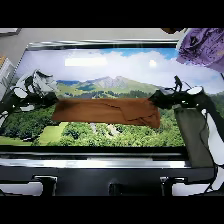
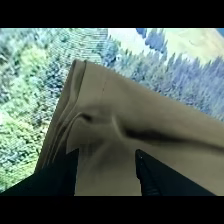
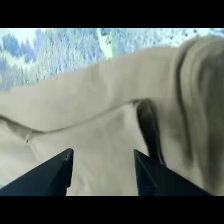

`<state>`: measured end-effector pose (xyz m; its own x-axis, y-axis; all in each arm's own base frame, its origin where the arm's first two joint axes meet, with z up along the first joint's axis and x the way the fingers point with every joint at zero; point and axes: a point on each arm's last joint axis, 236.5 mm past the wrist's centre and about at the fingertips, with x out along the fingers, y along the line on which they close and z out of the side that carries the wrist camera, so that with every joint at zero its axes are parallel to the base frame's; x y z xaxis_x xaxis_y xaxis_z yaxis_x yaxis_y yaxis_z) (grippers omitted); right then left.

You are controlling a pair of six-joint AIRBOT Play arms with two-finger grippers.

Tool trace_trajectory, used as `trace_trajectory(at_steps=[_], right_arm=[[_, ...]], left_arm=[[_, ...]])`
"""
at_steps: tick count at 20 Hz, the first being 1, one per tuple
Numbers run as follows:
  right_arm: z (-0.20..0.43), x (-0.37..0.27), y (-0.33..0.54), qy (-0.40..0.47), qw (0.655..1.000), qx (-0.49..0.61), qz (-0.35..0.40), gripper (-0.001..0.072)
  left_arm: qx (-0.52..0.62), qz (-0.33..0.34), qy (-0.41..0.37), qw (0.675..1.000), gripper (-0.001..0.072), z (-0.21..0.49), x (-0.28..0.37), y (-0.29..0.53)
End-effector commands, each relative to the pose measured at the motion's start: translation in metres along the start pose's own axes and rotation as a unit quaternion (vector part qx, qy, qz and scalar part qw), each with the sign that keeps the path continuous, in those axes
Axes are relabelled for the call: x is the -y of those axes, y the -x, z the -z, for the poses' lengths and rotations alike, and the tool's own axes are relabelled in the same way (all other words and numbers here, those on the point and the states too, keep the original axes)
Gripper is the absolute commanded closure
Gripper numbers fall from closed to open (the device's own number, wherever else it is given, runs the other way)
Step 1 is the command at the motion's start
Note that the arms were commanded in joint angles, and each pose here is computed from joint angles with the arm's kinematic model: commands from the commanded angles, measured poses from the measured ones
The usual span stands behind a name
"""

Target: Fold the clothes and pants, and hang the long-sleeved shirts on hangers.

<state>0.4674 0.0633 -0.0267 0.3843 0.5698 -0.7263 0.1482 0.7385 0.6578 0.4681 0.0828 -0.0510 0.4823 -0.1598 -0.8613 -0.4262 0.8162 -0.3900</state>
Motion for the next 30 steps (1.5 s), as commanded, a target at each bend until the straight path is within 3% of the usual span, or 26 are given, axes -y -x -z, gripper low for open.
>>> trace_trajectory(at_steps=[1, 4, 8, 16, 21, 23, 25, 26, 27, 30], right_arm=[[-0.002, 0.030, 0.042, 0.000, 0.999, -0.029, 0.029, 0.0219], [0.002, 0.066, 0.056, -0.033, 0.998, -0.045, 0.033, 0.0110], [0.021, 0.078, 0.034, -0.024, 0.995, -0.097, -0.007, 0.0064], [0.013, 0.076, -0.010, -0.069, 0.989, -0.088, -0.093, 0.0064], [0.044, 0.051, -0.040, -0.021, 0.986, -0.144, -0.075, 0.0078], [0.056, 0.047, -0.051, -0.003, 0.985, -0.165, -0.051, 0.0264], [0.056, 0.043, -0.053, 0.007, 0.986, -0.162, -0.040, 0.0559], [0.050, 0.039, -0.048, 0.002, 0.988, -0.150, -0.036, 0.0617], [0.044, 0.036, -0.040, 0.004, 0.990, -0.137, -0.029, 0.0684], [0.029, 0.018, 0.000, 0.011, 0.993, -0.114, 0.012, 0.0684]], left_arm=[[-0.018, 0.003, -0.011, 1.000, 0.0295, -0.006, 0.007, 0.025], [-0.028, -0.010, -0.042, 0.999, 0.0294, -0.007, 0.014, 0.047], [-0.033, -0.009, -0.045, 0.998, 0.0296, -0.005, 0.017, 0.054], [-0.035, -0.008, -0.044, 0.998, 0.0296, -0.004, 0.017, 0.054], [-0.035, -0.007, -0.044, 0.998, 0.0296, -0.004, 0.017, 0.054], [-0.037, 0.001, -0.038, 0.999, 0.0296, -0.003, 0.020, 0.052], [-0.036, 0.016, -0.031, 0.999, 0.0355, -0.003, 0.029, 0.050], [-0.036, 0.022, -0.033, 0.999, 0.0493, -0.002, 0.035, 0.049], [-0.039, 0.024, -0.041, 0.998, 0.0702, 0.001, 0.041, 0.048], [-0.050, 0.043, -0.059, 0.996, 0.0694, 0.016, 0.074, 0.030]])
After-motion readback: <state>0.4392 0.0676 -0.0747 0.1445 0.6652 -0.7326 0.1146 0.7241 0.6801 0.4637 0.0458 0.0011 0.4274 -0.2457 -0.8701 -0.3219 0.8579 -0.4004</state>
